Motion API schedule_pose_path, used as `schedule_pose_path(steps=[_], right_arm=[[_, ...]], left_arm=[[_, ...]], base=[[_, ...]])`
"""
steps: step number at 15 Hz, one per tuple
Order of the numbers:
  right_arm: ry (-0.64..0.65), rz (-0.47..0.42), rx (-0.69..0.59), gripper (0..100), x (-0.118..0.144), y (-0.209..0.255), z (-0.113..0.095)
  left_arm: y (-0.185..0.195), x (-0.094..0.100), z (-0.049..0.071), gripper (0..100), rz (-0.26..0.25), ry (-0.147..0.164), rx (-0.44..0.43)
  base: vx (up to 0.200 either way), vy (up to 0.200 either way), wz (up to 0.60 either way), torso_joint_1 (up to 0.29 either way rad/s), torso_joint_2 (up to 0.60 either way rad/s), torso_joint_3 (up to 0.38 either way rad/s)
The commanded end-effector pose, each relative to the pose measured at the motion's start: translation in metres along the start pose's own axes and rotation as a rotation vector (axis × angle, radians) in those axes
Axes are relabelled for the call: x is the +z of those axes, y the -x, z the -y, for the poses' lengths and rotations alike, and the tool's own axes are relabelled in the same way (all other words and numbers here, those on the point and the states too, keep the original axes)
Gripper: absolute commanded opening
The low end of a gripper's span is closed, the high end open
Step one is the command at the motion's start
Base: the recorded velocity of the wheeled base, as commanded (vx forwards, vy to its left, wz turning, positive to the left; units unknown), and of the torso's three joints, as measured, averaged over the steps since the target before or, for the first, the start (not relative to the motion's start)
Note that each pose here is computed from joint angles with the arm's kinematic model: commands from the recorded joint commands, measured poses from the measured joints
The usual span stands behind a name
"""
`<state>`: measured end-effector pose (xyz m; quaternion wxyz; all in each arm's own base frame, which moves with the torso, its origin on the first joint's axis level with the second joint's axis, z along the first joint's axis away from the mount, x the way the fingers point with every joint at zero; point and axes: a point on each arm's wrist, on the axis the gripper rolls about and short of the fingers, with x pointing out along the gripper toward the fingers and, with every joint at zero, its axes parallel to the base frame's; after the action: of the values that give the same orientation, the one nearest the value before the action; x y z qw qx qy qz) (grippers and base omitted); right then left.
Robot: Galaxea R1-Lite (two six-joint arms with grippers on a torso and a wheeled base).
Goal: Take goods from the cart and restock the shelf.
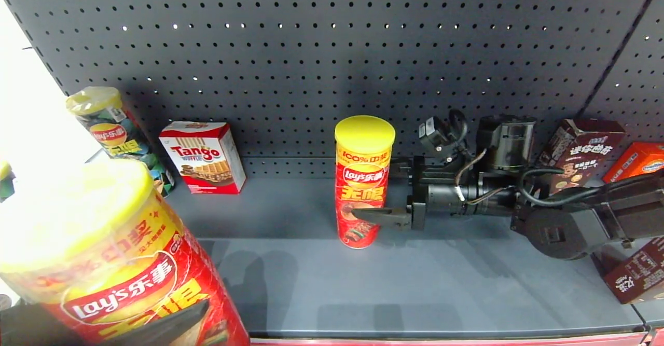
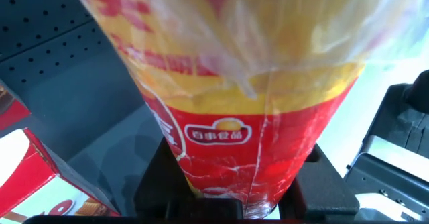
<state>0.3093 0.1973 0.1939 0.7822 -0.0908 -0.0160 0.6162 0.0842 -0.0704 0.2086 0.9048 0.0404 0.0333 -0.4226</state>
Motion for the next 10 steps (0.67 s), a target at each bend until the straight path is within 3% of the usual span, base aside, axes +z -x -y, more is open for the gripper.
schedule_pose_path(steps=[1, 10], right_arm=[[-0.011, -0.010, 0.011, 100, -0.008, -0.009, 0.003], [-0.013, -0.013, 0.016, 100, -0.023, -0.027, 0.016]], left_arm=[[0.000, 0.001, 0.000, 0, 0.002, 0.000, 0.001], [0.000, 0.001, -0.001, 0, 0.001, 0.001, 0.009]], base=[[0.000, 0.000, 0.00, 0.000, 0.00, 0.000], [0.000, 0.000, 0.00, 0.000, 0.00, 0.000]])
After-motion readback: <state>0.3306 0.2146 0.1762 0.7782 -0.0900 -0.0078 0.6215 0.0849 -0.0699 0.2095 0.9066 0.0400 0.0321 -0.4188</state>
